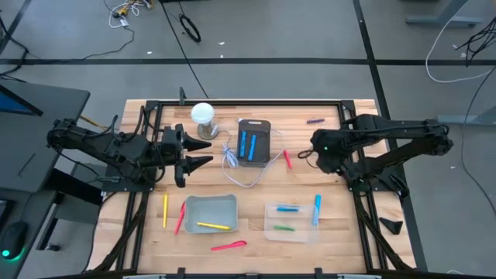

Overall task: Pick & Place Markers
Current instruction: Put the blue highlighter pen into the black bin

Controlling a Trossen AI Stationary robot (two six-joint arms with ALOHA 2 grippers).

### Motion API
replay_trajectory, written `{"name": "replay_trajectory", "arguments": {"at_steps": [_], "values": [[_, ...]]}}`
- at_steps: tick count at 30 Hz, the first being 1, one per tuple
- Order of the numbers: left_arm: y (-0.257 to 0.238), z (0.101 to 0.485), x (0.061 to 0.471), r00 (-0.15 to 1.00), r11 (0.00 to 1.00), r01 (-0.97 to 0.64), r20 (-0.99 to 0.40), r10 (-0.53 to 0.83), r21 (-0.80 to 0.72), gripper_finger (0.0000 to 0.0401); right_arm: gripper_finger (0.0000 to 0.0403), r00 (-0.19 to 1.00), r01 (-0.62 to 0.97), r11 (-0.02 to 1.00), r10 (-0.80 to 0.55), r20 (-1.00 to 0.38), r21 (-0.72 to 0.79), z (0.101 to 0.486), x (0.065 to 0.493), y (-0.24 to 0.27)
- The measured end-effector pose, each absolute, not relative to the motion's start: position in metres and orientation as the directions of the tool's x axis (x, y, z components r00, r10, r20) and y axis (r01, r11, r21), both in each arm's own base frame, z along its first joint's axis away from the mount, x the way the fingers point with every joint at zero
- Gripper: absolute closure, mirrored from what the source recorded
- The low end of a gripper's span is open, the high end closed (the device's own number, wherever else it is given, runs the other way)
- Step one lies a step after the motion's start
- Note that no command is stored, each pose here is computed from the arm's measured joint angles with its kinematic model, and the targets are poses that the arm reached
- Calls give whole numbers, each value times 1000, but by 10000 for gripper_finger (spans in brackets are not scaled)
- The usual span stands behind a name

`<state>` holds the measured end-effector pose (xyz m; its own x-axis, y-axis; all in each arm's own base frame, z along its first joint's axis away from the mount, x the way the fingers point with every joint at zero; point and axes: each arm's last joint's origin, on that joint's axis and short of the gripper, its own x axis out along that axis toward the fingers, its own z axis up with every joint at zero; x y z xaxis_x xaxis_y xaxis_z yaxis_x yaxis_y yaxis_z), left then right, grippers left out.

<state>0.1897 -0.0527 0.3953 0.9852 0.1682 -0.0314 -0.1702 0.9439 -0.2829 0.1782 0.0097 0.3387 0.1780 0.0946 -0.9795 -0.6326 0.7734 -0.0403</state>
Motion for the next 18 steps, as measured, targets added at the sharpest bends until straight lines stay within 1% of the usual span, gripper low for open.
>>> {"name": "replay_trajectory", "arguments": {"at_steps": [3, 9, 13, 18], "values": [[-52, 395, 190, 983, 942, -182, -31, 180, -283, 181, 158, 132, -681, 731, 66, -989, -42, 340, 169, 13], [-52, 395, 190, 980, 938, -197, -31, 197, -286, 181, 158, 194, -687, 723, 79, -978, -78, 347, 159, 16], [-52, 395, 190, 980, 937, -197, -31, 197, -288, 181, 158, 221, -723, 683, 84, -972, -106, 347, 161, 18], [-52, 395, 190, 980, 937, -197, -31, 196, -288, 181, 158, 207, -756, 646, 86, -975, -104, 336, 164, 21]]}}
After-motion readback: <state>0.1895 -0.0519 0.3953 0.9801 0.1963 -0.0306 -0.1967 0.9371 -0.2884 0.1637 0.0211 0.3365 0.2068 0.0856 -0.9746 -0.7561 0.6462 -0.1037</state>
